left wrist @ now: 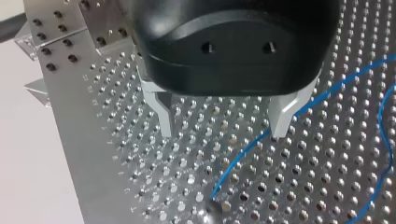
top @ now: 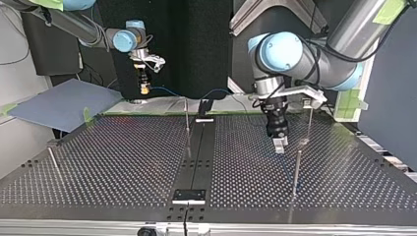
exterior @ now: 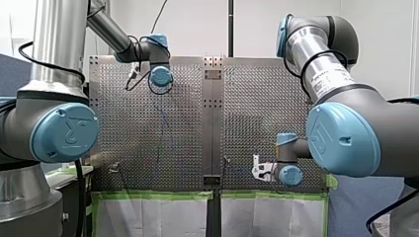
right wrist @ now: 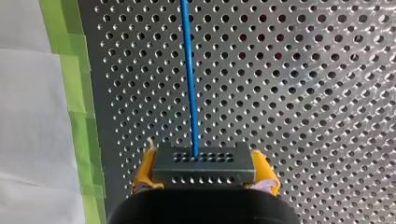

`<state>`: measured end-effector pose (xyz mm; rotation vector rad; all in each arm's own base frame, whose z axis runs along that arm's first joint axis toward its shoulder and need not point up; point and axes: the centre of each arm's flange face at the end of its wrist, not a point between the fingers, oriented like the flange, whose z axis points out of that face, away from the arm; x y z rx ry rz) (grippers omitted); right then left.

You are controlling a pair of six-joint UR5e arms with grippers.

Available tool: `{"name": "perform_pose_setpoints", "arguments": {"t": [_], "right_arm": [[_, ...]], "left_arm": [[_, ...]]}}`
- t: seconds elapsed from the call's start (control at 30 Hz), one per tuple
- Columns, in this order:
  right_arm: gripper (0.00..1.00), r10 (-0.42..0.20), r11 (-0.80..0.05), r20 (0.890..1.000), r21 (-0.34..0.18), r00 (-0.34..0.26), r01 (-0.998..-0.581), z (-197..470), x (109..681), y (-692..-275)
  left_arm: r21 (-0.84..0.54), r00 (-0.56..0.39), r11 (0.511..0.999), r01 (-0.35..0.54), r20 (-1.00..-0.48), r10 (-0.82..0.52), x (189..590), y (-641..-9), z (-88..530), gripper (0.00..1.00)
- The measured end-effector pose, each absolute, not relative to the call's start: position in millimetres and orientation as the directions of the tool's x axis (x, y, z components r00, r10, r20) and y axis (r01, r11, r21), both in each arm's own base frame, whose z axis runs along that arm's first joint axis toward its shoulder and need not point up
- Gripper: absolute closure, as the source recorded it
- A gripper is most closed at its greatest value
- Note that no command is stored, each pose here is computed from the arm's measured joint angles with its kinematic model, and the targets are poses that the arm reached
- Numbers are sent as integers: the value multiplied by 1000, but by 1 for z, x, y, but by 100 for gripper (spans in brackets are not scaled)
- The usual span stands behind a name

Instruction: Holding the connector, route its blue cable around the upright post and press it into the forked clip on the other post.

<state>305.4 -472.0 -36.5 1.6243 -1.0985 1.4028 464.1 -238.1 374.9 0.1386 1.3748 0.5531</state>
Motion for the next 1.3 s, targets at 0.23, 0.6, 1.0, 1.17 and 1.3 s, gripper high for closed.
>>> {"name": "perform_pose_setpoints", "arguments": {"t": [0.23,0.6,1.0,1.17,1.3], "right_arm": [[100,-147,-385,988,-13,47,-923,-37,306,-472],[100,-148,-386,988,-14,48,-922,-37,306,-472],[100,-147,-387,988,-14,47,-922,-36,306,-472],[100,-147,-386,988,-14,47,-923,-36,305,-472],[100,-144,-385,988,-13,46,-923,-36,305,-473]], "left_arm": [[479,46,830,-286,-858,511,477,-237,352,0],[559,-3,778,-289,-813,583,493,-233,326,0],[578,23,757,-304,-790,613,507,-226,337,0],[573,37,760,-306,-791,611,513,-222,342,0],[565,36,761,-319,-795,606,517,-214,344,0]]}}
